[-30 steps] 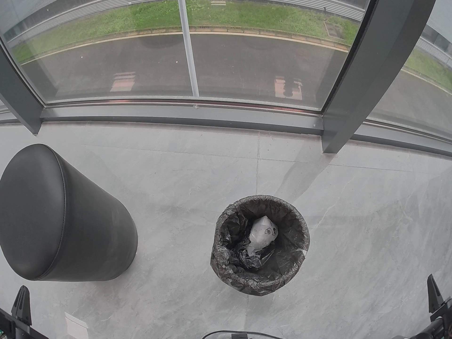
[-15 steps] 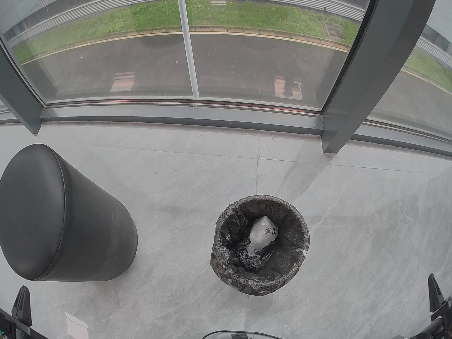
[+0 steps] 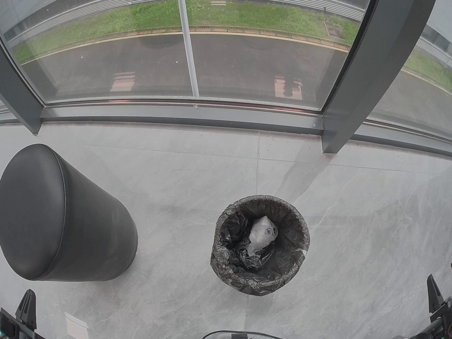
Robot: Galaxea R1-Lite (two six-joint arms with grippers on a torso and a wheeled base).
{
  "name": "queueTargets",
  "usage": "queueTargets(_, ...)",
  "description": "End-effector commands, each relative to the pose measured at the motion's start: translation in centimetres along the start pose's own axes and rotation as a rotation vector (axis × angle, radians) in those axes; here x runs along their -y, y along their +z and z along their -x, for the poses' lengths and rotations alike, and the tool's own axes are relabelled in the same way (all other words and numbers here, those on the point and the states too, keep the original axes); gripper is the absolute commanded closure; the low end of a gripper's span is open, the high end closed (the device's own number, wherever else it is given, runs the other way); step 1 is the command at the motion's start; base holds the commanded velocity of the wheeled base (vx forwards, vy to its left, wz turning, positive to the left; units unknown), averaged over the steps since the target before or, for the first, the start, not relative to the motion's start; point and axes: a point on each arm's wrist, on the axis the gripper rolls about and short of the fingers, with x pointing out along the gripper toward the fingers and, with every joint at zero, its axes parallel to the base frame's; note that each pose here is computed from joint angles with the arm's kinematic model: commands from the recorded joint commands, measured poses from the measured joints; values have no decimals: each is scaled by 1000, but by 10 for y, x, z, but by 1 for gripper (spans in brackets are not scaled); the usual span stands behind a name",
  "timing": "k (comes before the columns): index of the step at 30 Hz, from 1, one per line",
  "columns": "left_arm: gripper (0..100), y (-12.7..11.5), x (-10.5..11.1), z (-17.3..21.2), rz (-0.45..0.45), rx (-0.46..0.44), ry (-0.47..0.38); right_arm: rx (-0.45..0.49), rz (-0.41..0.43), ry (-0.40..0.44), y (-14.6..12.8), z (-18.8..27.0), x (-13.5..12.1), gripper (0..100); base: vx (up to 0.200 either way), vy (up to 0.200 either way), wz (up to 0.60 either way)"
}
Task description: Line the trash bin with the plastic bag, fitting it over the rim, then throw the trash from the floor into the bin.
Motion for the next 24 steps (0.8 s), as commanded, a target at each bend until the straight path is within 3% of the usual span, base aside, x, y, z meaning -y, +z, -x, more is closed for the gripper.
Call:
queueTargets(1,100,-5,0,0,-3,-4,2,9,-2,24,0,1,0,0,0,0,0)
queueTargets(3,100,-5,0,0,0,-4,2,3,0,71,-1,1,-1,0,0,0,0)
queueTargets(10,100,-5,0,0,-10,-6,-3,1,54,115,-1,1,-2,0,0,0,0)
queueTargets(14,100,-6,0,0,-10,-10,-4,-7,106,87,-6,-1,-1,0,0,0,0)
queueTargets(24,100,-5,0,0,-10,-6,-4,-8,105,71,-6,-1,-1,0,0,0,0)
